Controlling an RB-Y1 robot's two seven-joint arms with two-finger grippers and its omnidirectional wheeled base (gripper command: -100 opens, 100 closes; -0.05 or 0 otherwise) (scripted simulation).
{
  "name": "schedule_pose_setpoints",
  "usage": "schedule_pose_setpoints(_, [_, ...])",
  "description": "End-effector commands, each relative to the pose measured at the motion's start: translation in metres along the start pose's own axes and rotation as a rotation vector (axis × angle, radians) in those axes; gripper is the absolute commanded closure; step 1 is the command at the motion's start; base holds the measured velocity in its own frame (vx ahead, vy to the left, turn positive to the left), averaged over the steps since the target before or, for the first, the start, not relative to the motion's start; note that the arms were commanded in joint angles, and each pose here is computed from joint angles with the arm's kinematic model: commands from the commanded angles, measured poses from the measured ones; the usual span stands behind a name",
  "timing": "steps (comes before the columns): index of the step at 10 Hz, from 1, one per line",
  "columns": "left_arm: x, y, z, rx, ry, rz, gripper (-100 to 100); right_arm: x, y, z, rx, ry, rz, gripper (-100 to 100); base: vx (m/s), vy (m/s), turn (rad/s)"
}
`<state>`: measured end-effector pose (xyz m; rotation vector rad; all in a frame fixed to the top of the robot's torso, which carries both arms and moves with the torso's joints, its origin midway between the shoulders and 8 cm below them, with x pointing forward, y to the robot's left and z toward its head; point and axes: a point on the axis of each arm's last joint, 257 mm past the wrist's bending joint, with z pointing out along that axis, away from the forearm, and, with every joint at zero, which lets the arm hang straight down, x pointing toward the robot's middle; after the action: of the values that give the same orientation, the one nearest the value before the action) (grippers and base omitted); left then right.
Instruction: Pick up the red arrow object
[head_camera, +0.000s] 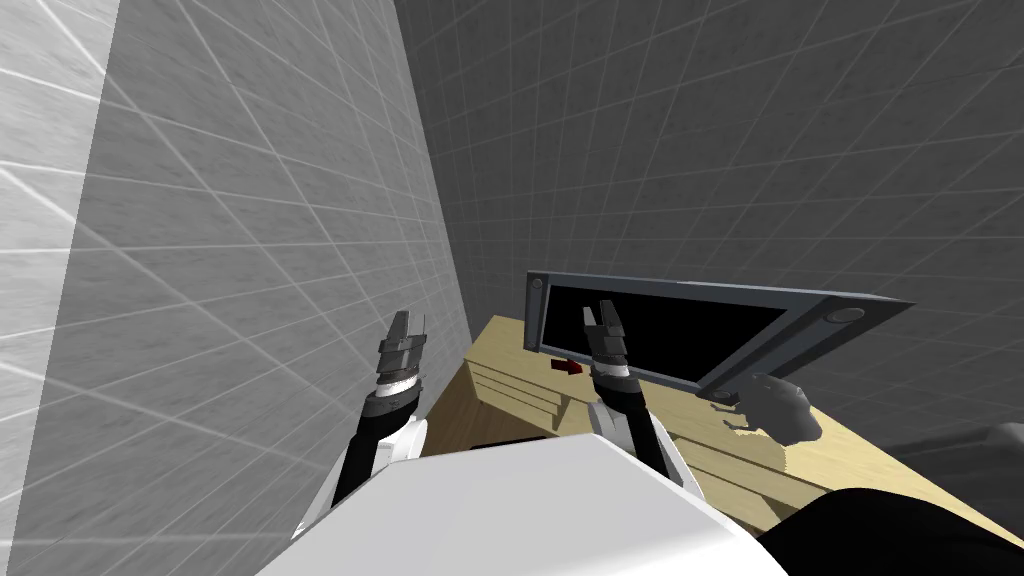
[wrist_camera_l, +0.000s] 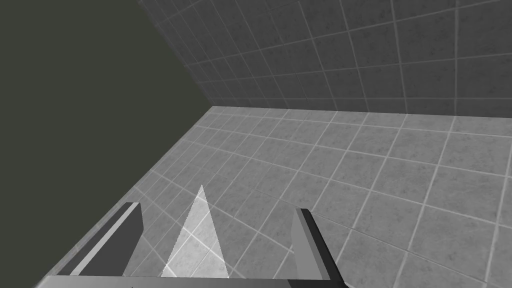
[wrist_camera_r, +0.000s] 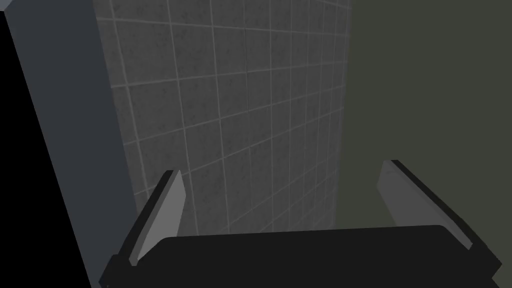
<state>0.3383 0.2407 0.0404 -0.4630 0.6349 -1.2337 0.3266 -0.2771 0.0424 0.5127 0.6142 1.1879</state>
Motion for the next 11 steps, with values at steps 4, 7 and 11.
schedule_pose_setpoints(4, [0.000,0.000,0.000,0.000,0.000,0.000,0,0.022,-0.014,-0.001,-0.018,0.113,-0.043,-100,0.008,0.021,0.051])
schedule_pose_setpoints(7, [0.000,0.000,0.000,0.000,0.000,0.000,0,0.042,-0.034,-0.005,-0.024,0.211,-0.087,-100,0.014,0.029,0.071])
schedule_pose_setpoints(11, [0.000,0.000,0.000,0.000,0.000,0.000,0,0.064,-0.062,-0.014,-0.022,0.327,-0.148,-100,0.014,0.029,0.061])
